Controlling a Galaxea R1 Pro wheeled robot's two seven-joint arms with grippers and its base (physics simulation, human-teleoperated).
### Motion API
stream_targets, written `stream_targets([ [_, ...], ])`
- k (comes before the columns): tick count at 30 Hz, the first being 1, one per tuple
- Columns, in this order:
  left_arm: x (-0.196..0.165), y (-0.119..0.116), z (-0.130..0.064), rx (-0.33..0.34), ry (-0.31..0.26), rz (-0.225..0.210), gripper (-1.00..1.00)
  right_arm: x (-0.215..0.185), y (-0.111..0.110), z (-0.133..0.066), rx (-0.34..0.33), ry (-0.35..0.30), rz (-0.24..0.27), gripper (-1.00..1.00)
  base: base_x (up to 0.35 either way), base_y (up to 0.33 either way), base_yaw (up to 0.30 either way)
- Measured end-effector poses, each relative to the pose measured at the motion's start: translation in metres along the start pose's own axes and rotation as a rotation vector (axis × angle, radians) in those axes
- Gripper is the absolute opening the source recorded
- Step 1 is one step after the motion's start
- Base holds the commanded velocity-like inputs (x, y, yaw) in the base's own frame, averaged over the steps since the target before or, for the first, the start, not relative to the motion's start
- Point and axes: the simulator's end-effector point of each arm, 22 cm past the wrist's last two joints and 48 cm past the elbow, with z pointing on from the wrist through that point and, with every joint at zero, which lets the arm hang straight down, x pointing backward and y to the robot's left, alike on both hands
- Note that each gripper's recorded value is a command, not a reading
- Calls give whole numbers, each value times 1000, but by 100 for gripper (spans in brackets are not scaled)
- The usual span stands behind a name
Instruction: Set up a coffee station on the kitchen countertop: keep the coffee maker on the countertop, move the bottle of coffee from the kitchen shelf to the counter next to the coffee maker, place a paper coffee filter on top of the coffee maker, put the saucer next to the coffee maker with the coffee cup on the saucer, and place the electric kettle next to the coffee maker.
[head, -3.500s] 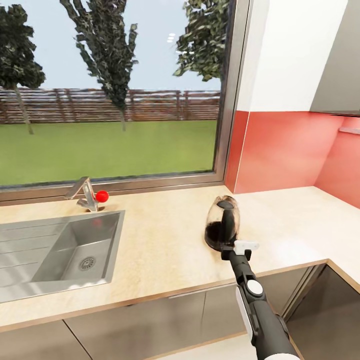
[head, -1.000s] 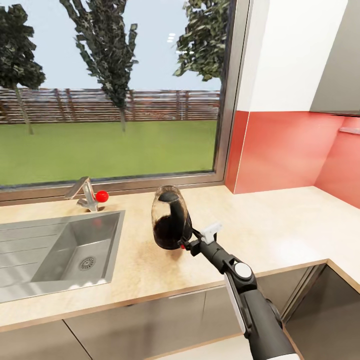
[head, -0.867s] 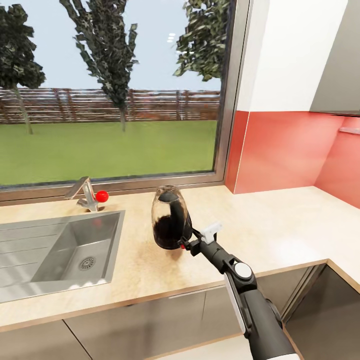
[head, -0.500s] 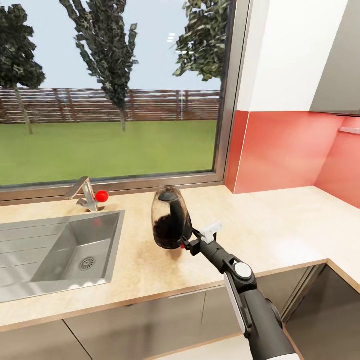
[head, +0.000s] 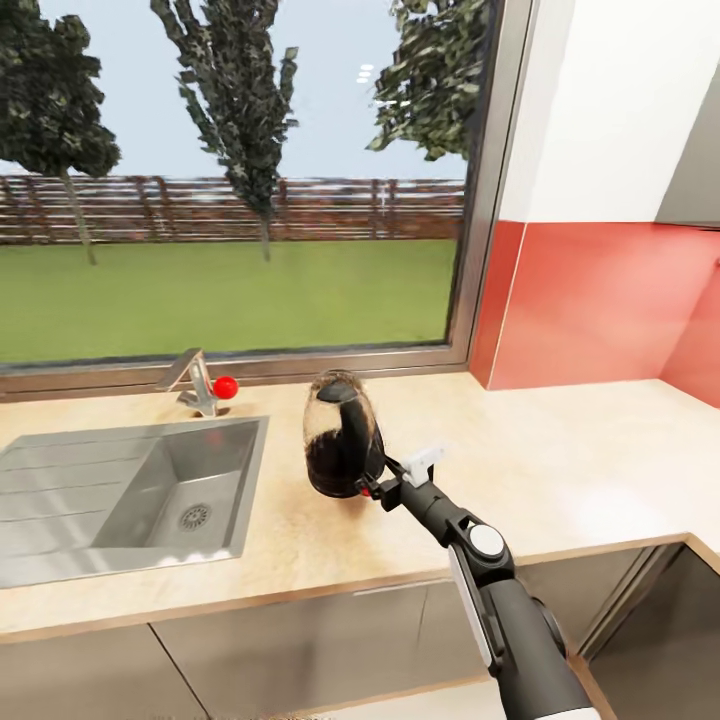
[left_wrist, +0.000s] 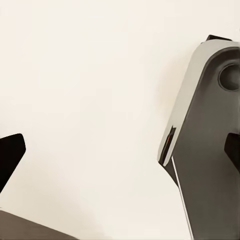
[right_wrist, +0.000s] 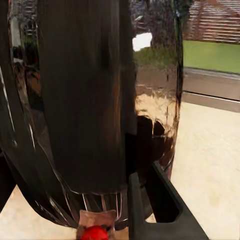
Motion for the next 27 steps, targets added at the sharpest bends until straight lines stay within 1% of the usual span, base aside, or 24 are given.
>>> stream_targets([
  [4,0,0,0,-1,1,-2,100,0,0,0,0,0,0,-100,0,36,269],
  [7,0,1,0,-2,1,-3,100,0,0,0,1,-1,2,-100,0,218,272],
  [8,0,1,0,-3,1,-4,100,0,0,0,0,-3,7,-100,0,276,272],
  [11,1,0,0,-2,2,-5,100,-4,1,0,-6,-24,53,-100,0,287,273],
  [14,1,0,0,-2,2,-5,100,-6,2,0,-10,-34,78,-100,0,143,269],
  [22,3,-2,-1,1,8,-3,100,-4,1,1,-10,-31,85,-100,0,14,267],
  [24,2,4,1,-8,7,-5,100,-2,1,1,-10,-29,86,-100,0,0,267],
  [26,-4,22,3,-29,-10,-6,100,-1,1,1,-10,-28,87,-100,0,0,267],
  [27,-19,36,6,-37,-47,-9,100,-1,1,1,-10,-26,88,-100,0,0,267],
])
